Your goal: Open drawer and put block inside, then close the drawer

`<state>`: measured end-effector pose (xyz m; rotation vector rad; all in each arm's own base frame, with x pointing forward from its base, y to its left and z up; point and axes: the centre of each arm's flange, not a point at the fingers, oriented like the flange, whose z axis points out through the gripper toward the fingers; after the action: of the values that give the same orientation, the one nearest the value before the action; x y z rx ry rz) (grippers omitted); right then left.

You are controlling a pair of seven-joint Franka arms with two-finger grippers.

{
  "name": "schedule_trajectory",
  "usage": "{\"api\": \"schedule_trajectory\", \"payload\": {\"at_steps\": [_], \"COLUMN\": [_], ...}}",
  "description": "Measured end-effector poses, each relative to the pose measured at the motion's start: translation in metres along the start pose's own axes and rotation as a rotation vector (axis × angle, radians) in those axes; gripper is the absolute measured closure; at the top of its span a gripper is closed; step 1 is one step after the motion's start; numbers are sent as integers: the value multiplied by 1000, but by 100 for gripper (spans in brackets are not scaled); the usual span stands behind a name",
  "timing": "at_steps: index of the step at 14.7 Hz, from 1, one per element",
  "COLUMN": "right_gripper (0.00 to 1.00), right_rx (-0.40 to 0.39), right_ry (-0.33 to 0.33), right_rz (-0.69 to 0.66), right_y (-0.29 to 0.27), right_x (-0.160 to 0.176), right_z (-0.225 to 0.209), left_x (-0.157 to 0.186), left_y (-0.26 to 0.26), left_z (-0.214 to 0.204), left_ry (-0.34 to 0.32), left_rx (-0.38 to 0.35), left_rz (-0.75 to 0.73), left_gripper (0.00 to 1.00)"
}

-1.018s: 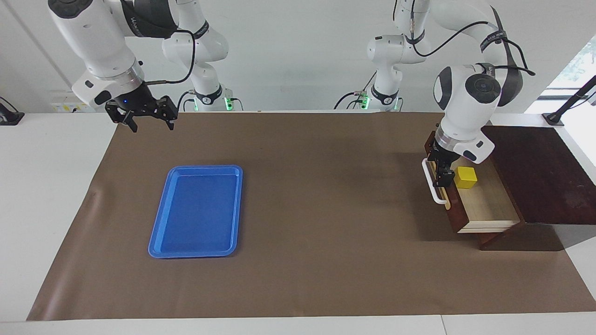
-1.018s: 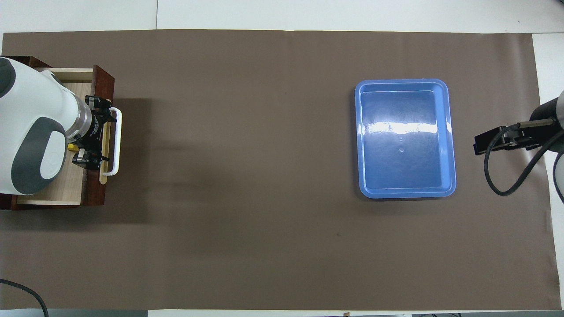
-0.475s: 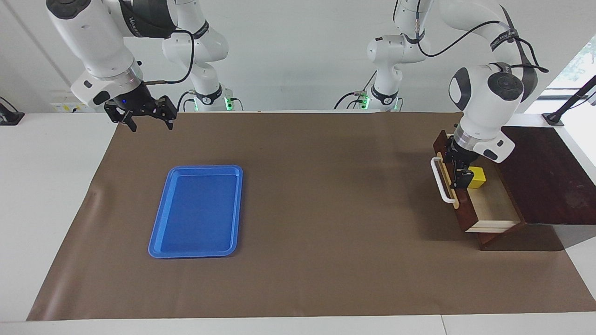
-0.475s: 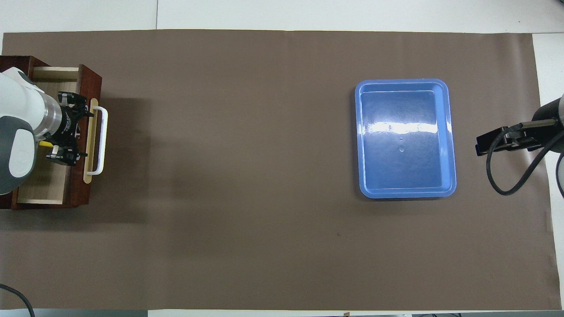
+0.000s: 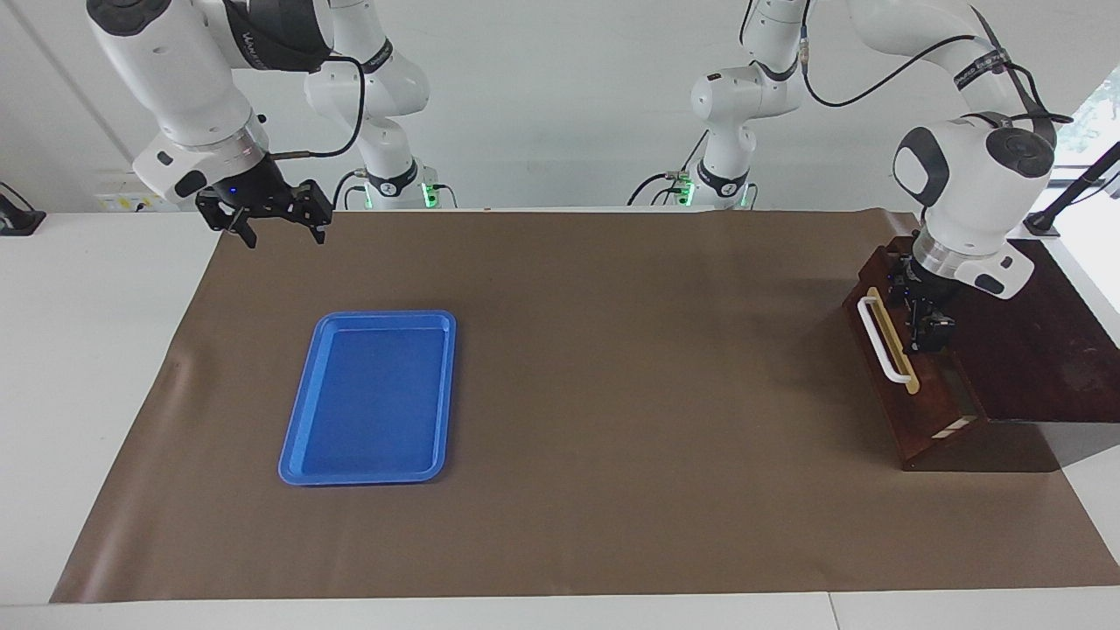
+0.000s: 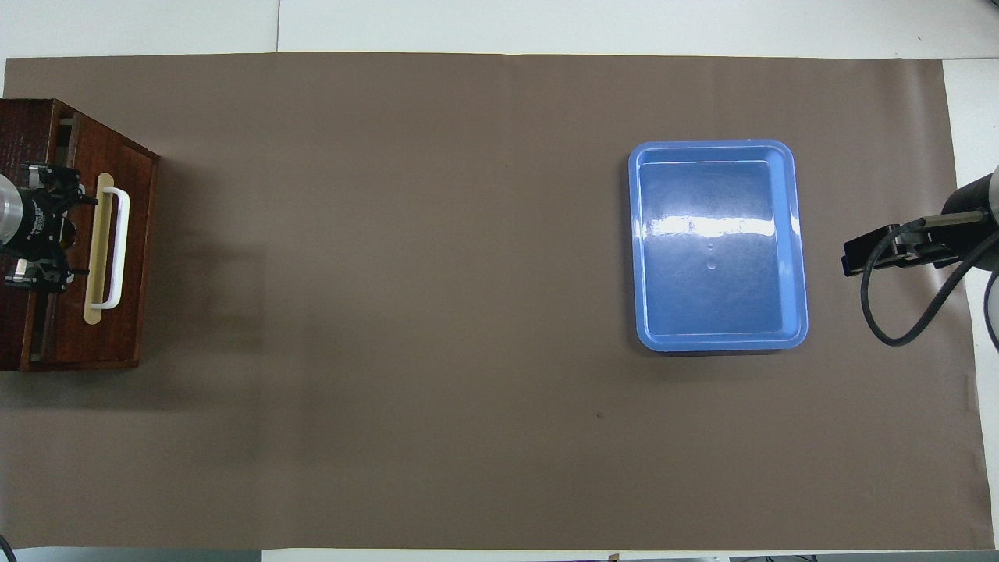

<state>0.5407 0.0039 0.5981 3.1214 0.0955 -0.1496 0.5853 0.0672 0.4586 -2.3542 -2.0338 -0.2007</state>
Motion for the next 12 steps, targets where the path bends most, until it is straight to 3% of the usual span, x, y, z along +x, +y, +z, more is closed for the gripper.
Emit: {"api": "schedule_trajectory", "payload": {"at_steps": [8, 12], "right_gripper": [0, 0], "right_rx": [0, 0], "right_ry": [0, 0], "right_rz": [0, 0], "right_y": [0, 0], "right_x": [0, 0], "right_z": [0, 0], "left_x": [12, -11], "left_y": [-4, 1], "left_z": [0, -34], "left_ry": [1, -8], "left_rx": [8, 40], "left_rz": [6, 149], "left_gripper": [0, 0]}}
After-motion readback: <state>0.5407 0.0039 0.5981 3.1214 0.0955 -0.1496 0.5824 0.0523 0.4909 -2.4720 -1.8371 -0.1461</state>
